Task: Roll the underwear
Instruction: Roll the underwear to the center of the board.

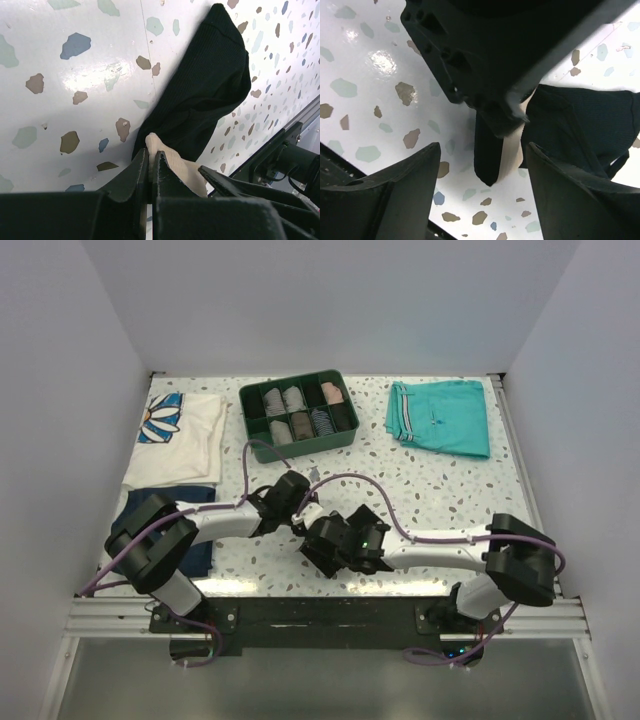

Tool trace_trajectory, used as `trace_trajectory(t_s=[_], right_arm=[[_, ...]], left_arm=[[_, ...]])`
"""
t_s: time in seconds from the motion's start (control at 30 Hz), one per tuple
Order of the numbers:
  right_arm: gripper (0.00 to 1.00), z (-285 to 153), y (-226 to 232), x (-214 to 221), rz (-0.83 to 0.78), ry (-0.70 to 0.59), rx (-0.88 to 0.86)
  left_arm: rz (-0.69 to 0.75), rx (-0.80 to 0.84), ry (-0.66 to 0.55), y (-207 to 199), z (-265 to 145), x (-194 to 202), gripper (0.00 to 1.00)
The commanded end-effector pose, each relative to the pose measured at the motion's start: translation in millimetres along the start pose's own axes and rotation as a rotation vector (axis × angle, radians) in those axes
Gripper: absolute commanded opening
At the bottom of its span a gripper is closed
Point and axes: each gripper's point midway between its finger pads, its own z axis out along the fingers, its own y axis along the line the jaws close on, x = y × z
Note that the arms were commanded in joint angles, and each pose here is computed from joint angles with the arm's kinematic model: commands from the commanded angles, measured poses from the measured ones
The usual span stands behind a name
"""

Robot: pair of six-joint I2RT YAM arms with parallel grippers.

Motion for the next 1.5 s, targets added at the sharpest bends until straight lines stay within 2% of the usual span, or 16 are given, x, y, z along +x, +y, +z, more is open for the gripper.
trace_trajectory(t_s=[0.0, 0.2, 0.23, 0.33, 0.37, 0.43, 0.47, 0.57, 0.67, 0.7, 0.8, 0.83, 0.93, 1.17, 1.33, 1.47], right_arm=[[0.68, 5, 2, -21, 0.002, -0.055, 0.042], [0.46, 13, 1, -11, 0.037, -0.059, 0.059], [0.39, 13, 0, -10, 0.041, -0.059, 0.063], [0.31, 16, 0, -6, 0.058, -0.057, 0.068], [0.25, 17, 1, -4, 0.063, -0.056, 0.064], [0.20, 19, 2, -2, 0.071, -0.052, 0.062], [0.14, 20, 2, 2, 0.082, -0.048, 0.061], [0.08, 21, 6, 6, 0.116, -0.061, 0.039], [0.06, 21, 11, 2, 0.152, -0.088, 0.007], [0.05, 23, 13, 2, 0.154, -0.089, 0.003], [0.04, 28, 21, -5, 0.153, -0.095, -0.023], [0.04, 28, 25, -15, 0.155, -0.111, -0.036], [0.03, 32, 34, -29, 0.128, -0.128, -0.065], [0.02, 40, 65, -65, 0.072, -0.156, -0.174], [0.02, 35, 91, -96, 0.016, -0.200, -0.266], [0.01, 35, 101, -98, -0.024, -0.189, -0.308]], left_arm=[[0.027, -0.026, -0.005, 2, 2, -2, 0.00], [0.027, -0.025, -0.002, 3, 1, -1, 0.00], [0.026, -0.025, -0.002, 3, 1, -1, 0.00], [0.022, -0.023, -0.002, 2, 1, -1, 0.00], [0.019, -0.023, -0.002, 2, 1, -1, 0.00], [0.019, -0.017, -0.011, 0, -1, -3, 0.00], [0.017, -0.019, -0.020, 0, -2, -5, 0.00], [0.003, -0.035, -0.055, 3, -7, -13, 0.07], [-0.050, -0.083, -0.081, 25, -19, -23, 0.21], [-0.065, -0.087, -0.096, 30, -23, -28, 0.31], [-0.127, -0.114, -0.168, 55, -43, -47, 0.48], [-0.161, -0.151, -0.188, 71, -51, -52, 0.51], [-0.182, -0.171, -0.266, 85, -77, -67, 0.53], [-0.251, -0.216, -0.363, 112, -116, -74, 0.55], [-0.274, -0.232, -0.390, 123, -130, -71, 0.55], [-0.280, -0.226, -0.389, 123, -132, -69, 0.56]])
